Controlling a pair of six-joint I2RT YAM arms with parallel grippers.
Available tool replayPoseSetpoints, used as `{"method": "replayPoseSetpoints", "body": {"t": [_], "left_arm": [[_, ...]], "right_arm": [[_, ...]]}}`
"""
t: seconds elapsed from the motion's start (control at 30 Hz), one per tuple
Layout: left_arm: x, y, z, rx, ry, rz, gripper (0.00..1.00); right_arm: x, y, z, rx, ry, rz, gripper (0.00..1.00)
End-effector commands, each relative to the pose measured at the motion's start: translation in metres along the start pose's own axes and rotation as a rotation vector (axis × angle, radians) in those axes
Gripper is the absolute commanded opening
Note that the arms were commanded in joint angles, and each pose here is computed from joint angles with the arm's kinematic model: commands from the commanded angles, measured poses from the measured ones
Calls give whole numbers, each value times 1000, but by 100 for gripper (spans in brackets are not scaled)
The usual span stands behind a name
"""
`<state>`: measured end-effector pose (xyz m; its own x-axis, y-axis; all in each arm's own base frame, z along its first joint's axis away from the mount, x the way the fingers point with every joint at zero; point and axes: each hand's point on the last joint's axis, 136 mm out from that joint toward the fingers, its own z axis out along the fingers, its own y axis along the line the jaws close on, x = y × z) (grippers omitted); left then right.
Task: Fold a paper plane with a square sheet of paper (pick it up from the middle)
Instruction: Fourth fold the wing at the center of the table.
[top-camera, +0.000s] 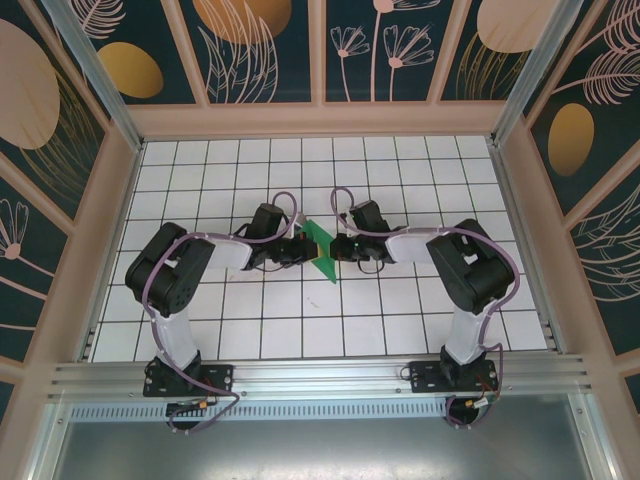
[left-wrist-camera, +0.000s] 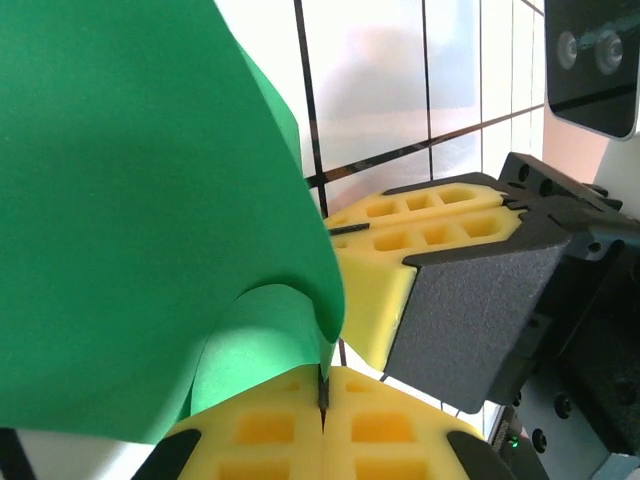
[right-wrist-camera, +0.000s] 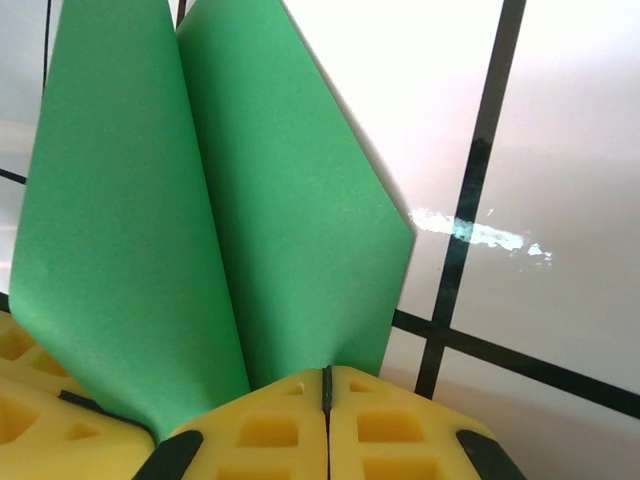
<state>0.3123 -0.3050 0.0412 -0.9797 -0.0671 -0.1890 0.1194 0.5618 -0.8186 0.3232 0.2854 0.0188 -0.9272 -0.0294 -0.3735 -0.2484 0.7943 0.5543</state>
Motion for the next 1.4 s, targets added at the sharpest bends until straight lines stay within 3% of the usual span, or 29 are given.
{"method": "replayPoseSetpoints", "body": {"t": [0.0, 0.97, 1.37], "left_arm": [[-3, -4, -8, -14, 9, 59, 8], [3, 34, -6, -164, 9, 125, 8], [10, 55, -4, -226, 18, 111, 9]], "right_arm": [[14, -29, 8, 125, 51, 0, 8], [19, -17, 19, 121, 87, -27, 10], [-14, 29, -9, -8, 10, -50, 16]]}}
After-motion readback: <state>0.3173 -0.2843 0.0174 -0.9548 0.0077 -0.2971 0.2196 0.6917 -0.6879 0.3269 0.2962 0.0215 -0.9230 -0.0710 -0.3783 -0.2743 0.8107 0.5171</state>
